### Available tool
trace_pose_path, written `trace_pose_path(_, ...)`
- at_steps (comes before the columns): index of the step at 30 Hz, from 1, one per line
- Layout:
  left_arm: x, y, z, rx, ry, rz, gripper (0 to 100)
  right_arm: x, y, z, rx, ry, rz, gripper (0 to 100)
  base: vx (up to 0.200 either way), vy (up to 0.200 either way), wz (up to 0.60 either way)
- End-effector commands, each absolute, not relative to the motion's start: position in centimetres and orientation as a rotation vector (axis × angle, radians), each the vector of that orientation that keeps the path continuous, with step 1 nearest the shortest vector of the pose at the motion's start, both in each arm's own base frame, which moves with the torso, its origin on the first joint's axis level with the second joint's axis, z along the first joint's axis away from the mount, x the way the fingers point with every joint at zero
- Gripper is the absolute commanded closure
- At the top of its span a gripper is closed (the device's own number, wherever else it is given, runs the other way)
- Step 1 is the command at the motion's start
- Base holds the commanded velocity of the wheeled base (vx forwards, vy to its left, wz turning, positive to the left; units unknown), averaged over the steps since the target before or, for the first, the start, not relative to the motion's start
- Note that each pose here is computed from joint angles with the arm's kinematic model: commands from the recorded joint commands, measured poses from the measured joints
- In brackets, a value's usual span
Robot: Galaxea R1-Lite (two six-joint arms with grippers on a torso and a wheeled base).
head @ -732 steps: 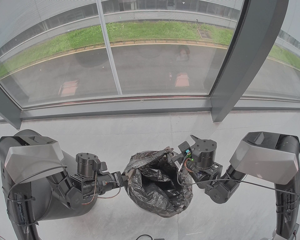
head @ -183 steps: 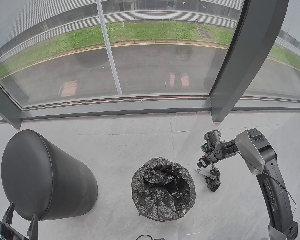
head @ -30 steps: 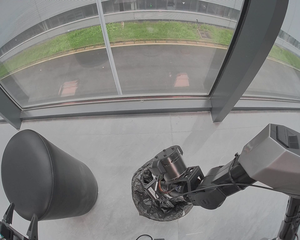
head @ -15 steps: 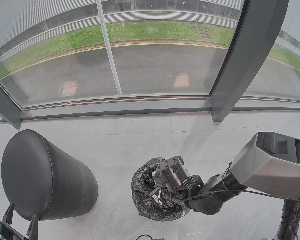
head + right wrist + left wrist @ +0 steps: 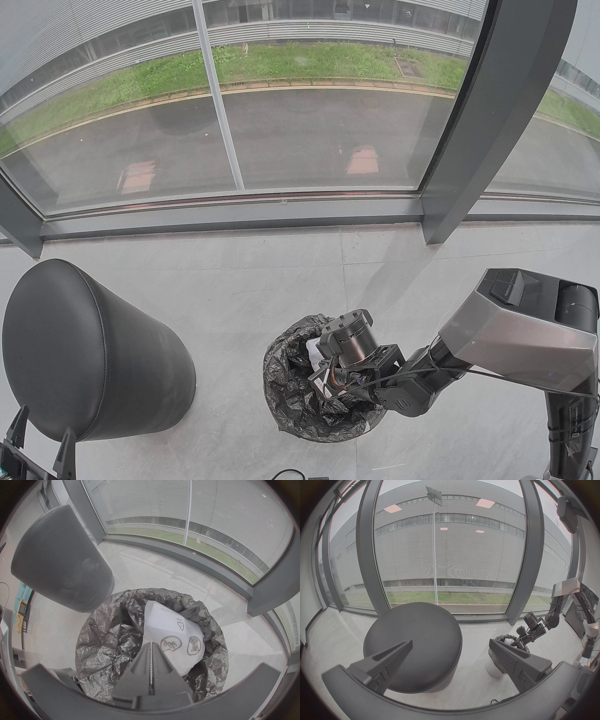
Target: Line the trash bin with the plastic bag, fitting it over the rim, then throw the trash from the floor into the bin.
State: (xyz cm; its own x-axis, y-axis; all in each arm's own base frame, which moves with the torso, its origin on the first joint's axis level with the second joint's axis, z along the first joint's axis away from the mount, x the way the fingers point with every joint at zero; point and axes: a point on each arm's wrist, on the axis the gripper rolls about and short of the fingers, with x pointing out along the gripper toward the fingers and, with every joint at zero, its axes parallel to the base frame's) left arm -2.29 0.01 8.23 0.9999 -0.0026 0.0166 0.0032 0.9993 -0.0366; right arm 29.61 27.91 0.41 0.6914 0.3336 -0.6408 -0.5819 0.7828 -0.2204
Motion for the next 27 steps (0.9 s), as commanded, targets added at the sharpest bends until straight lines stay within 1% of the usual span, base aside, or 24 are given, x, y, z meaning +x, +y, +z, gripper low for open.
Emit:
trace_pose_path(1, -2.3, 0.0, 7.7, -0.037, -0.014, -0.003, 0, 30.2, 27.8, -0.2, -0.431, 0.626, 0.517, 100, 0.0, 0.0, 0.0)
trace_pose_path(9, -2.3, 0.0, 7.7, -0.038, -0.014, -0.003, 0, 31.3, 27.0, -0.4, -0.441, 0.625, 0.496, 100, 0.0, 0.0, 0.0)
trace_pose_path(13, -2.3, 0.0, 7.7, -0.038, -0.014, -0.003, 0, 33.1, 26.6, -1.3, -0.456, 0.62, 0.474, 100, 0.0, 0.0, 0.0)
trace_pose_path(23, -2.3, 0.0, 7.7, -0.037, -0.014, -0.003, 0, 35.8, 27.7, -2.4, -0.48, 0.576, 0.48, 100, 0.0, 0.0, 0.0)
trace_pose_path(27, -2.3, 0.0, 7.7, -0.038, -0.014, -0.003, 0, 36.4, 27.9, -2.5, -0.482, 0.588, 0.482, 100, 0.0, 0.0, 0.0)
